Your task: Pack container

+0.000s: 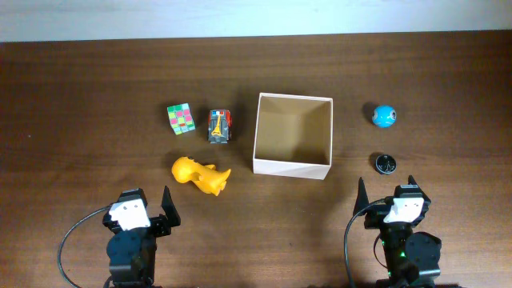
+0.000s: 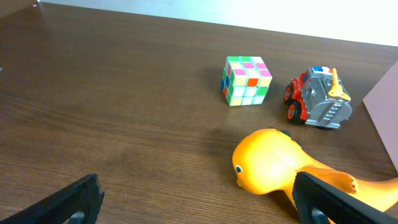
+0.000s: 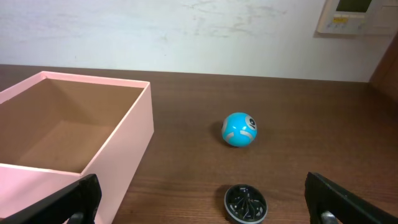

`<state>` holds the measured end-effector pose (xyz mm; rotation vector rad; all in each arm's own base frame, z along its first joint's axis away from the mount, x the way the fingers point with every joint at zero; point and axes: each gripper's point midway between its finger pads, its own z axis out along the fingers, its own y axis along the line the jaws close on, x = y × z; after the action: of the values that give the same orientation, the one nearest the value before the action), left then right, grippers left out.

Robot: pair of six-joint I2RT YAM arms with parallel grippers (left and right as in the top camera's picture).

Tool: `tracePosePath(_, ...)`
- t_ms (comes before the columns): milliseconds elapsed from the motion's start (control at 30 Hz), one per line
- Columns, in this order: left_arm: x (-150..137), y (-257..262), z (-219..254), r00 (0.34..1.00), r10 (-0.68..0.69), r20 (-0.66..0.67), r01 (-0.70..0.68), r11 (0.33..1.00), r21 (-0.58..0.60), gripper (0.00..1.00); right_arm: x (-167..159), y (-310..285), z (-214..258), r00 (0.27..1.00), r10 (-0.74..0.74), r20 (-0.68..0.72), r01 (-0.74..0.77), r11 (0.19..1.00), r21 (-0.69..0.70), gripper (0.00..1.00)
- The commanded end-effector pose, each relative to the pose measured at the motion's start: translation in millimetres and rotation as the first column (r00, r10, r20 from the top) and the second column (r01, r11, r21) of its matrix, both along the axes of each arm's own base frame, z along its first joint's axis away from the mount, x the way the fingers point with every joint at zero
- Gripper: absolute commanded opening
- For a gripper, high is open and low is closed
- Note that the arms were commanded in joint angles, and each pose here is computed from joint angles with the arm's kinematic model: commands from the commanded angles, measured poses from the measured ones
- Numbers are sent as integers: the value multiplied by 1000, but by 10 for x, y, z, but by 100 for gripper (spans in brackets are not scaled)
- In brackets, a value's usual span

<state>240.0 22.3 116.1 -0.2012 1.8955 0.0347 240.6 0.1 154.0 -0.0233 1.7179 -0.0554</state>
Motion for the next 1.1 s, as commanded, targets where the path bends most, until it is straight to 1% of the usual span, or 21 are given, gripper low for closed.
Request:
tracePosePath(0, 1, -17, -5, 1000, -13, 4, 13, 1000, 15, 99, -2, -36, -16, 1000, -16, 1, 16, 1000, -7, 99)
tracePosePath(1067, 1, -13, -3, 1000, -11, 4, 11, 1000, 15, 99, -1, -30, -6, 1000, -13, 6, 13, 1000, -6, 99)
